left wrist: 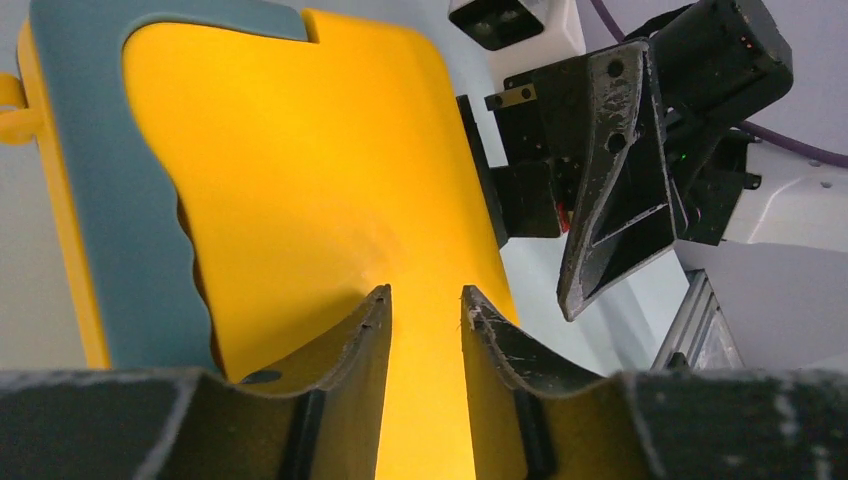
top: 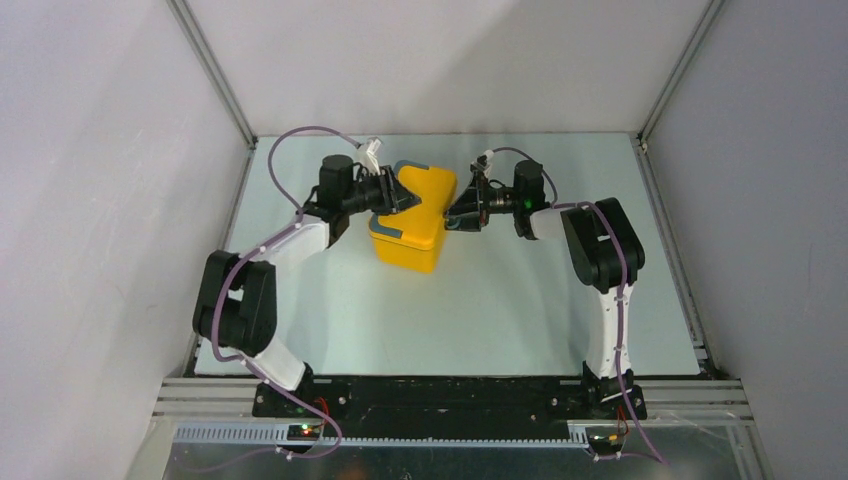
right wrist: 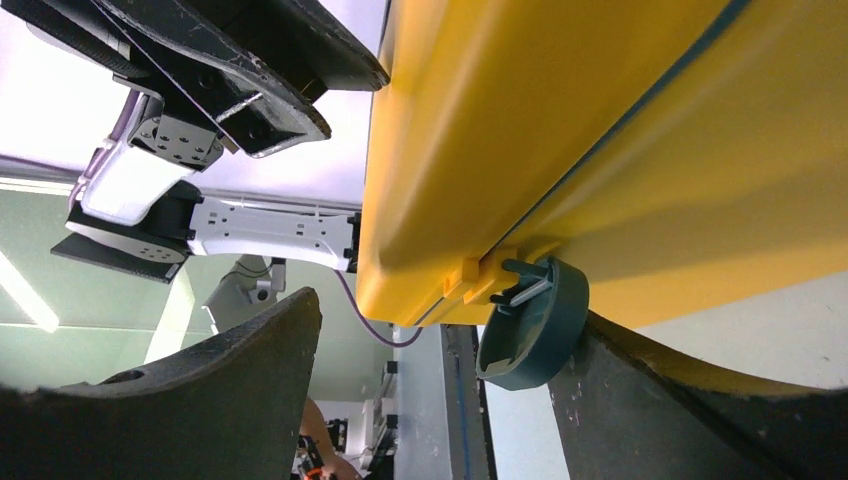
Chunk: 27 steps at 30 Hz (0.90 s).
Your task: Organize the medicine kit
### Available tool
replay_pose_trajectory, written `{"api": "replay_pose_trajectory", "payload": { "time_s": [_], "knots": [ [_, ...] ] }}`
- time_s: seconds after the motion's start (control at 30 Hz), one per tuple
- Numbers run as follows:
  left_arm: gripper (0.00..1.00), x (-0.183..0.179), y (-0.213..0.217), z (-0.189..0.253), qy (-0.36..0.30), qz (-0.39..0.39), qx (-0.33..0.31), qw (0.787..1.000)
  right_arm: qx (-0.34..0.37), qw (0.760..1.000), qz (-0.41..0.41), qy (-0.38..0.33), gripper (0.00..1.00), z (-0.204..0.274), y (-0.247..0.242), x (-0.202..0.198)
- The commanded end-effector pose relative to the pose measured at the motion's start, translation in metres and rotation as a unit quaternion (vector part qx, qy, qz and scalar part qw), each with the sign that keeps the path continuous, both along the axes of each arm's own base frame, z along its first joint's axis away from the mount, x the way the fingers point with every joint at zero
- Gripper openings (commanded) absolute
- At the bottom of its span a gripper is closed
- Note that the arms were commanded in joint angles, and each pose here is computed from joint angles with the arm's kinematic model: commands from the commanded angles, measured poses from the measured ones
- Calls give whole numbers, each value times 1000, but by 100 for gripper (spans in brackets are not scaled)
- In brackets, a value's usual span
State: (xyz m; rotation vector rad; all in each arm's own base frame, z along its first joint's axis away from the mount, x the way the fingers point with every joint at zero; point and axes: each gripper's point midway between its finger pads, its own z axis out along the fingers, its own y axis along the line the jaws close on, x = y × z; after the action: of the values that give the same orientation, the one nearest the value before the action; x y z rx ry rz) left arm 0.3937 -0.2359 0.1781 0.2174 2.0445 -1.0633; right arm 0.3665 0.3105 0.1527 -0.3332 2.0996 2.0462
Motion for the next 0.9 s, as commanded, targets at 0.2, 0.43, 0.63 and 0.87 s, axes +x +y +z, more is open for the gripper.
{"api": "replay_pose_trajectory", "payload": {
  "time_s": [0.2,0.43,0.63,0.87],
  "knots": [
    [37,-6,-12,-57,74,-7,39,996,11,997,-15,-79,82,43,-12,0],
    [37,-9,-14,-67,82,-9,46,996,10,997,-9,-78,80,40,-9,-2],
    [36,-8,-14,-77,95,-5,51,994,-2,996,-8,-92,80,49,-11,-9],
    [35,-9,-15,-80,97,-6,53,994,-9,996,-12,-89,77,46,-12,-8]
  ]
}}
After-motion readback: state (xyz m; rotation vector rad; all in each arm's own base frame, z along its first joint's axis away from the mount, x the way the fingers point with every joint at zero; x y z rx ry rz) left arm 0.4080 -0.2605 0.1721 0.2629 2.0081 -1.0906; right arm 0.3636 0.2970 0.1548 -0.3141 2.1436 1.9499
